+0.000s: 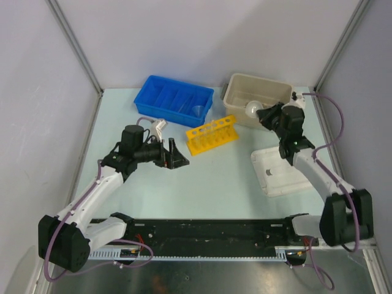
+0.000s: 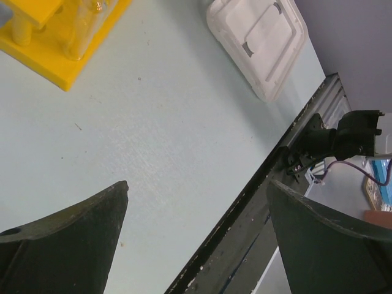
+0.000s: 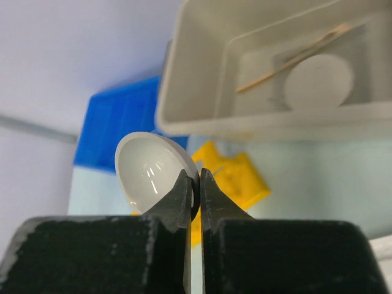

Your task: Organize the chemistry lab equipment

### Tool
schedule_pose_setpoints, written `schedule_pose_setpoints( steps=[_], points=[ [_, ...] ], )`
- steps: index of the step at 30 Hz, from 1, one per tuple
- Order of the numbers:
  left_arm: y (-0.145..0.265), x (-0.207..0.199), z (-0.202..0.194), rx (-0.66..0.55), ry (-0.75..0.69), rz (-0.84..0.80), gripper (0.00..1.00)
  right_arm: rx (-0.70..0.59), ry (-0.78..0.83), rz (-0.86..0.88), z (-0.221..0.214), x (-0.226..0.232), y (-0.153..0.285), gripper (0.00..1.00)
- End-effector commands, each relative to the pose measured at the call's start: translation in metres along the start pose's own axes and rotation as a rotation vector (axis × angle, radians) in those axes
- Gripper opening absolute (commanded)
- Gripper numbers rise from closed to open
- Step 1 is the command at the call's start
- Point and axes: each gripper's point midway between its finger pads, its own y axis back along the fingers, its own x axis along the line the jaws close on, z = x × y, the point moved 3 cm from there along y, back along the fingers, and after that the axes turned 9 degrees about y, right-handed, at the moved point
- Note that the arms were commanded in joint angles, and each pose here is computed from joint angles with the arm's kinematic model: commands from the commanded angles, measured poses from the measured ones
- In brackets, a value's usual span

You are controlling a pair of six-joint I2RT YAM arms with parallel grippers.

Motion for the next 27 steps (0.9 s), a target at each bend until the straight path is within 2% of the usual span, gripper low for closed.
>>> schedule_pose_setpoints(
  steps=[1,7,11,15,21,23,27],
  points=[
    [0.002,-0.004,0.005,-0.015,-0.029,-0.029,0.99,-0.106,-0.011,0.005,0.042,-0.018,-0.038,0.0],
    [0.003,-0.004,0.004,-0.017,-0.032,-0.031,0.99,-0.124,-0.057,-0.058,0.061,-0.048,-0.079,0.02],
    [0.004,-0.005,0.005,-0.022,-0.035,-0.033,1.0,-0.089,-0.079,-0.109,0.054,-0.067,-0.103,0.05],
    [0.003,-0.004,0.003,-0.018,-0.031,-0.029,0.99,-0.039,-0.097,-0.16,0.042,-0.084,-0.118,0.12],
    [0.004,-0.004,0.002,-0.017,-0.031,-0.032,1.0,-0.027,-0.065,-0.179,0.051,-0.082,-0.122,0.2],
    [0.004,-0.004,0.002,-0.019,-0.033,-0.032,0.99,-0.027,-0.04,-0.177,0.058,-0.077,-0.118,0.26],
    [0.005,-0.005,0.003,-0.024,-0.037,-0.032,0.99,-0.016,-0.006,-0.184,0.068,-0.07,-0.105,0.32]
  ],
)
